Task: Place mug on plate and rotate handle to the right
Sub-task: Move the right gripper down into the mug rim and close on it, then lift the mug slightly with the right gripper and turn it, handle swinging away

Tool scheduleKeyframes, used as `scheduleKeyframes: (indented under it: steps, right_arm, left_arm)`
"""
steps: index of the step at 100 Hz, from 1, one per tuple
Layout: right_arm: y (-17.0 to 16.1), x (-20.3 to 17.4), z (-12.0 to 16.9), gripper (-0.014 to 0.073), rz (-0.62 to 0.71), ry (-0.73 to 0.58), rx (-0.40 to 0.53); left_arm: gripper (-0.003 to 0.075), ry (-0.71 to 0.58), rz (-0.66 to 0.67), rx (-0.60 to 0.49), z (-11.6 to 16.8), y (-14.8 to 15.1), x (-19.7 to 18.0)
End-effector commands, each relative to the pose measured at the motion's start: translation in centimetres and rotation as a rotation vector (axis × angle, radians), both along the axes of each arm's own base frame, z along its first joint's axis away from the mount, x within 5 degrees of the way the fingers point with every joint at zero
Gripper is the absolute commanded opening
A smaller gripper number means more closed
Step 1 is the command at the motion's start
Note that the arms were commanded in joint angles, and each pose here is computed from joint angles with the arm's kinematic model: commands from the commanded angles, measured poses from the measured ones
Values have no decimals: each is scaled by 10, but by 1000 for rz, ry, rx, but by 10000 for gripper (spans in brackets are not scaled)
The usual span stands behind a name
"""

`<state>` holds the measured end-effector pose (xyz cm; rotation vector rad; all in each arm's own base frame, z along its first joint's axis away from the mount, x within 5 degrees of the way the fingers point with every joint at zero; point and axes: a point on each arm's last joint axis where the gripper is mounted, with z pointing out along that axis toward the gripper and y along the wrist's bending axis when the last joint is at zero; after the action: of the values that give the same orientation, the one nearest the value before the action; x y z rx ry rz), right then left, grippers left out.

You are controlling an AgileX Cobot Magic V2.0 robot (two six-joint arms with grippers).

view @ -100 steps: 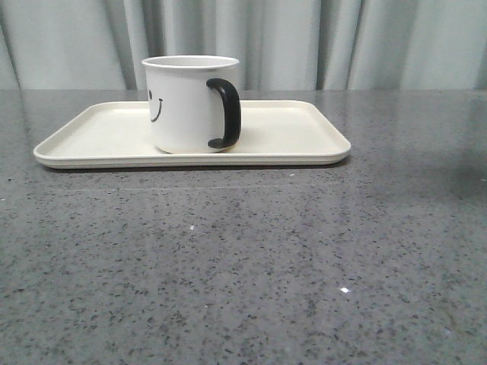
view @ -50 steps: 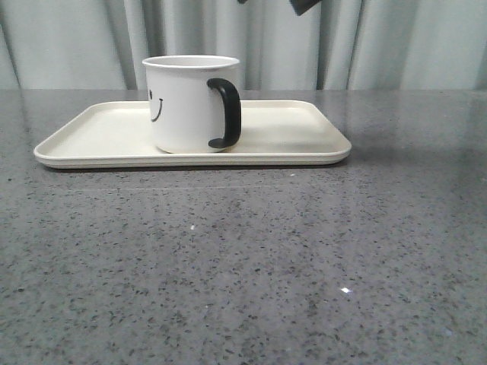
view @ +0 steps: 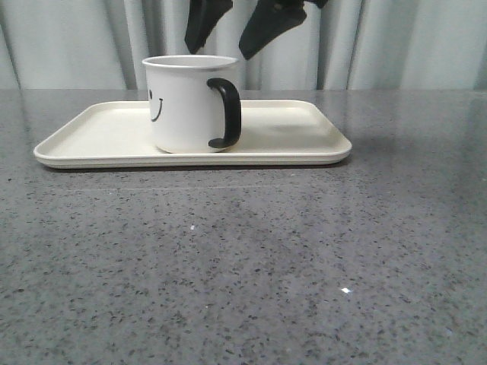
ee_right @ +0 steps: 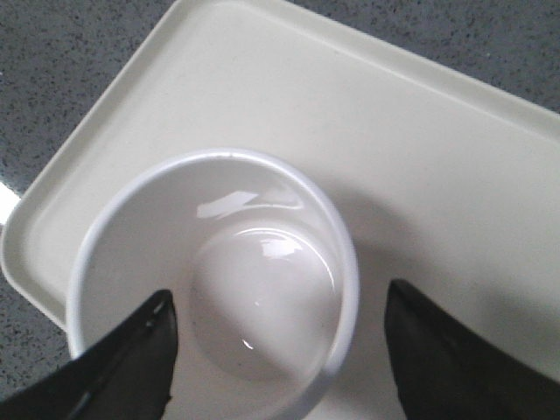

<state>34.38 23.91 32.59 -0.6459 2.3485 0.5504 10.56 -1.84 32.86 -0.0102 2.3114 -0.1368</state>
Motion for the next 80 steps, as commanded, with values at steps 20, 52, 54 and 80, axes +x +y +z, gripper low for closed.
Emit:
scheduleKeyframes:
  steps: [20, 52, 54, 80]
  right_arm:
    - [1, 5, 16, 510, -12, -76, 44]
    - [2, 7, 17, 416, -21, -100, 59]
    - [2, 7, 17, 388, -23, -102, 62]
    - [3, 10, 21, -72, -39, -132, 86]
  left_arm:
    - [502, -88, 3, -19, 13, 0, 3]
    - [502, -88, 3, -19, 13, 0, 3]
    - [501, -88, 3, -19, 13, 0, 3]
    - [502, -88, 3, -19, 13, 0, 3]
